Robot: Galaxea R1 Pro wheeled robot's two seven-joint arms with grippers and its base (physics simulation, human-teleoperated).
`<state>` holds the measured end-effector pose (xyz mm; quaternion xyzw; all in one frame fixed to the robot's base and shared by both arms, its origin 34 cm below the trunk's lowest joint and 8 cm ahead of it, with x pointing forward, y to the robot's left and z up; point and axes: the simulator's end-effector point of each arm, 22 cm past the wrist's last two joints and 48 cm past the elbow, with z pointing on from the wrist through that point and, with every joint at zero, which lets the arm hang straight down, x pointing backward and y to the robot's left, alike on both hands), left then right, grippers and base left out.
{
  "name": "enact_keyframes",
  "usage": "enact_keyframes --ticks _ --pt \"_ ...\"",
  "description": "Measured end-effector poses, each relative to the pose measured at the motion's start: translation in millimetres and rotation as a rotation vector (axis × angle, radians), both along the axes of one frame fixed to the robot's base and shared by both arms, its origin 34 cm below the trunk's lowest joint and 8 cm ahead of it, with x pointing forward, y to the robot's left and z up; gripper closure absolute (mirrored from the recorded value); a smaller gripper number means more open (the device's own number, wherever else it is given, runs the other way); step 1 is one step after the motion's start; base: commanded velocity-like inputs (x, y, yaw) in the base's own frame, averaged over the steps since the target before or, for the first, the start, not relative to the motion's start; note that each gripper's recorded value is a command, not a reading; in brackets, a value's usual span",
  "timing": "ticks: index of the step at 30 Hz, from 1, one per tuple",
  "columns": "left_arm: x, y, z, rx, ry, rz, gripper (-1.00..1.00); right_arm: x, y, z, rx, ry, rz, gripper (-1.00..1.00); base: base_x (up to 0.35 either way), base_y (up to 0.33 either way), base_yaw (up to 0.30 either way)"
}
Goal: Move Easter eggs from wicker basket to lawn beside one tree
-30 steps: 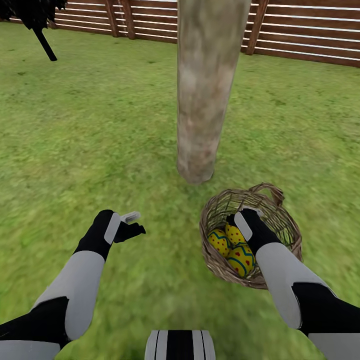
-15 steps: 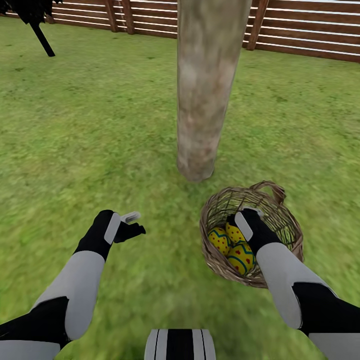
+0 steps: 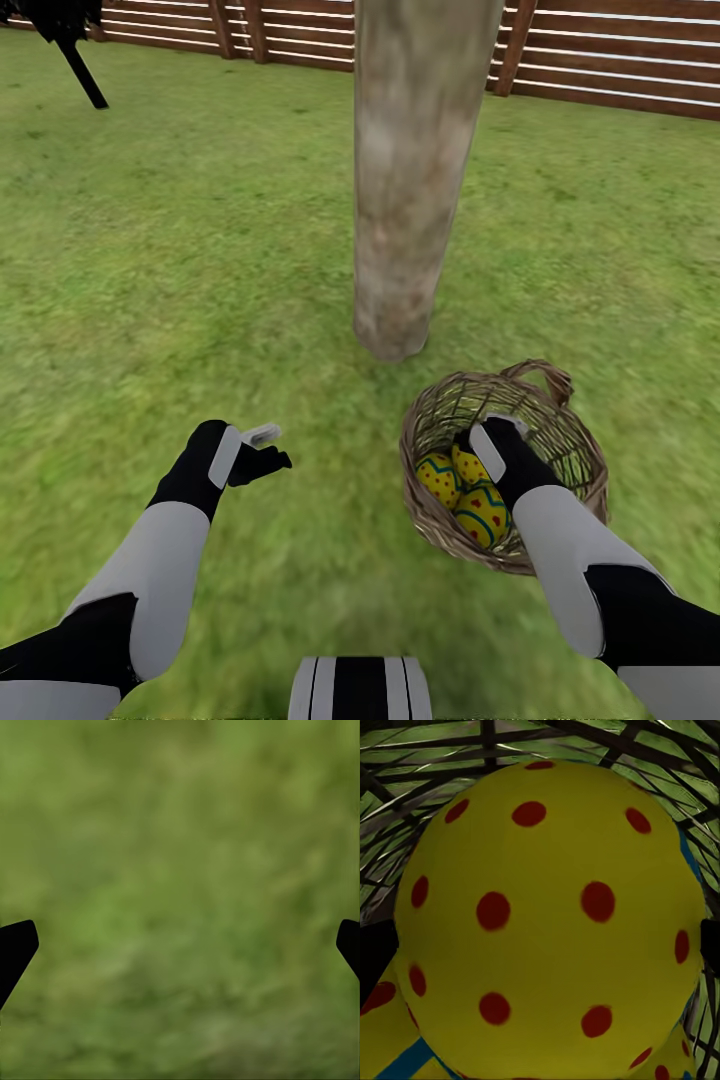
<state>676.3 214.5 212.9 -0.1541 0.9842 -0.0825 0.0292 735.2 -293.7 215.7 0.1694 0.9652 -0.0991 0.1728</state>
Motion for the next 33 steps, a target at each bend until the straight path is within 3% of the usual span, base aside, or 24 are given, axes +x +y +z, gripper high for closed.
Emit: enact_keyframes --ticks 21,22,33 --pt "-3.6 6.1 -7.6 0.009 0.013 0.003 -1.00 0.2 -0.5 -4.1 -0.014 0.009 0.016 -1.00 0.000 0.000 0.000" --pt "-3.6 6.1 -7.6 0.009 0.013 0.003 -1.00 0.2 -0.6 -4.0 -0.013 0.009 0.016 1.00 0.000 0.000 0.000" --pt "-3.3 10.5 -7.7 0.013 0.012 0.006 -1.00 0.1 -0.6 -3.9 -0.011 0.010 0.015 1.00 0.000 0.000 0.000"
